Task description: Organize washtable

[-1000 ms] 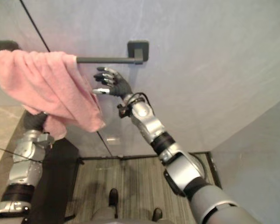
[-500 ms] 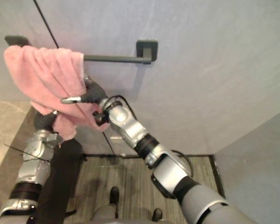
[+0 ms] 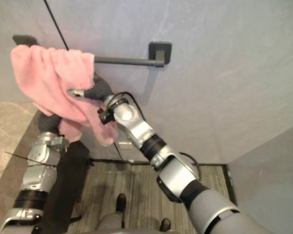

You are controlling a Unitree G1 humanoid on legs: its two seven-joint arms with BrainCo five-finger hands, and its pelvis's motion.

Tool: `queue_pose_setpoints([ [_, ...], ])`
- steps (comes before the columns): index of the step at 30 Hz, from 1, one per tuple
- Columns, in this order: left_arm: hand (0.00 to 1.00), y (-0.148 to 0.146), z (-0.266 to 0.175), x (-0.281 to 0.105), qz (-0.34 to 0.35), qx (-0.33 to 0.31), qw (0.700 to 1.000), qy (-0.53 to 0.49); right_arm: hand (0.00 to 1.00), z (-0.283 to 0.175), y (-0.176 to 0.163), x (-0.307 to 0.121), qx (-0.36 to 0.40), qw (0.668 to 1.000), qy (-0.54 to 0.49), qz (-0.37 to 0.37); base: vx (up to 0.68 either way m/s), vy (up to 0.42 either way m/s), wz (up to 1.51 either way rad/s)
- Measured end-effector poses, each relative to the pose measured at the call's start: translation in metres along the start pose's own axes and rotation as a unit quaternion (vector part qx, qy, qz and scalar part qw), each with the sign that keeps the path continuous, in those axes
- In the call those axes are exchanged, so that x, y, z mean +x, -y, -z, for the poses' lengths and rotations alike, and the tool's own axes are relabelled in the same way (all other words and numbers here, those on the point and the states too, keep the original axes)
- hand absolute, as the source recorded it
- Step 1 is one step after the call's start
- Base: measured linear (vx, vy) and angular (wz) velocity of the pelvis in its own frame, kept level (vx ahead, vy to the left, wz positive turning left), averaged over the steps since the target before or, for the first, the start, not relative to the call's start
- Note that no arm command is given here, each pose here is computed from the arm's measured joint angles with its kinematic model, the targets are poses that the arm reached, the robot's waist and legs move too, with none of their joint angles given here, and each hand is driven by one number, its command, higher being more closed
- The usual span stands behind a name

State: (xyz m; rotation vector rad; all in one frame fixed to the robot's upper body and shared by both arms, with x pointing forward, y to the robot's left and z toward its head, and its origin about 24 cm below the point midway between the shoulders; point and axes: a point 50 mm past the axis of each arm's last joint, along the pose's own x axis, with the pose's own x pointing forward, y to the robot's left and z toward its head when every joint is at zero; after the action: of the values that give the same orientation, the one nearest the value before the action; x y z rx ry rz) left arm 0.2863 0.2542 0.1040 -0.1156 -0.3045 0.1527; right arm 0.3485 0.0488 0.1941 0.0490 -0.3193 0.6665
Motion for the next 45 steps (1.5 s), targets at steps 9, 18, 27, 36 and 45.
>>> queue_pose_setpoints([
  [9, 1.00, 0.002, -0.003, -0.005, 0.007, -0.002, 1.000, 0.007, 1.00, 0.003, 0.049, -0.010, -0.017, 0.998, -0.019, 0.059, 0.00, 0.000, 0.00],
  [18, 1.00, -0.011, -0.005, -0.009, -0.014, 0.003, 1.000, 0.006, 1.00, 0.008, 0.085, -0.032, 0.007, 0.994, -0.012, 0.112, 0.00, 0.000, -0.04],
  [27, 1.00, -0.014, -0.007, -0.007, -0.014, 0.003, 1.000, 0.010, 1.00, 0.004, 0.088, -0.039, 0.007, 0.995, 0.002, 0.103, 0.01, 0.005, -0.08],
  [36, 1.00, -0.024, 0.000, 0.002, -0.038, 0.002, 0.999, -0.003, 1.00, 0.003, 0.086, -0.038, 0.006, 0.996, 0.005, 0.085, 0.01, 0.000, -0.03],
  [45, 1.00, -0.030, 0.008, 0.009, -0.058, 0.000, 0.998, -0.022, 1.00, 0.002, 0.079, -0.034, 0.005, 0.998, 0.004, 0.069, 0.00, 0.000, -0.01],
])
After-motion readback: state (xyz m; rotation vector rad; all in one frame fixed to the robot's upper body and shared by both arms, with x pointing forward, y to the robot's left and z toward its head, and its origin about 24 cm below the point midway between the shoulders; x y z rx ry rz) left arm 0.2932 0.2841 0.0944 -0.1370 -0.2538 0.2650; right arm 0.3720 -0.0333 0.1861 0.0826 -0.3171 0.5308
